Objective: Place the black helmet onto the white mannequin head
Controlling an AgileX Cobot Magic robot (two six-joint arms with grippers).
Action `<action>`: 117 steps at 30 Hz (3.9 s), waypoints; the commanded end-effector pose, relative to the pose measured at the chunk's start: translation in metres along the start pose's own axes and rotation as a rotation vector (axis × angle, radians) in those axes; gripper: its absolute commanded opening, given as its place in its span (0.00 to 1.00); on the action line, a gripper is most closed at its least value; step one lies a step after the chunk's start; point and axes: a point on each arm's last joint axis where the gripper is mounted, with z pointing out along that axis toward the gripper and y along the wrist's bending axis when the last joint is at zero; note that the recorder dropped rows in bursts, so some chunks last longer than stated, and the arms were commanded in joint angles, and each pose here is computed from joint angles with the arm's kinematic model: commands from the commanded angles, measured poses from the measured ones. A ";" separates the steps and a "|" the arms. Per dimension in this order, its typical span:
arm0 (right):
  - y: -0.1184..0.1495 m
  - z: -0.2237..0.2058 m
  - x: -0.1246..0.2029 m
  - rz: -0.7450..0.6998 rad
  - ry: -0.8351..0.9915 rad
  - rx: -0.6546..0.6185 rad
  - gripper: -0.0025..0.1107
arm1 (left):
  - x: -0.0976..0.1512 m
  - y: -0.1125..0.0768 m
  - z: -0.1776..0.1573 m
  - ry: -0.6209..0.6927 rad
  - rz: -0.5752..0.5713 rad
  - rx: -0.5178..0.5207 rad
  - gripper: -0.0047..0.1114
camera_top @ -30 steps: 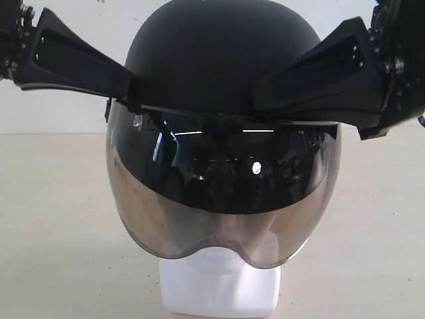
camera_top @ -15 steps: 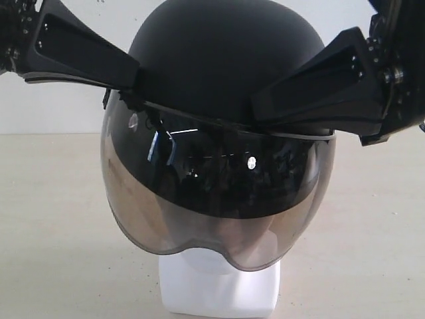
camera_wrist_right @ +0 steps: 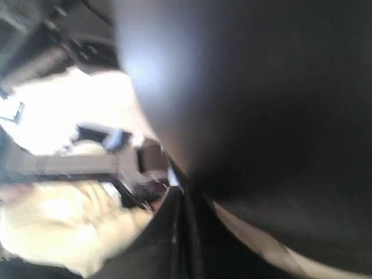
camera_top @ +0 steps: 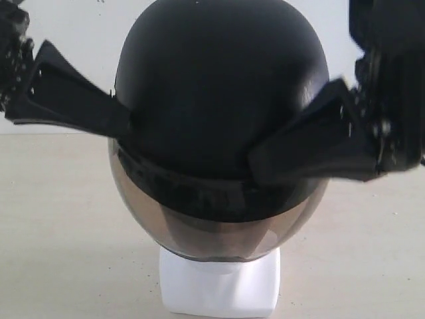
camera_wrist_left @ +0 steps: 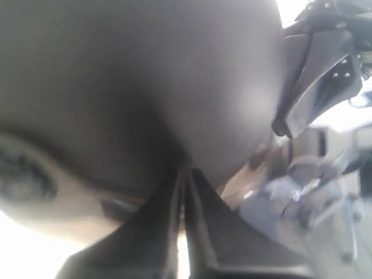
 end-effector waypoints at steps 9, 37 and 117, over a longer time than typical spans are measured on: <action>-0.035 0.006 0.000 0.001 0.017 0.214 0.02 | 0.005 0.012 0.007 0.046 -0.012 -0.054 0.08; 0.036 -0.040 -0.012 -0.233 -0.287 0.318 0.02 | -0.019 -0.005 -0.023 -0.001 0.072 -0.208 0.08; 0.030 -0.074 0.043 -0.249 -0.348 0.675 0.02 | 0.106 -0.100 -0.078 -0.433 0.127 -0.343 0.08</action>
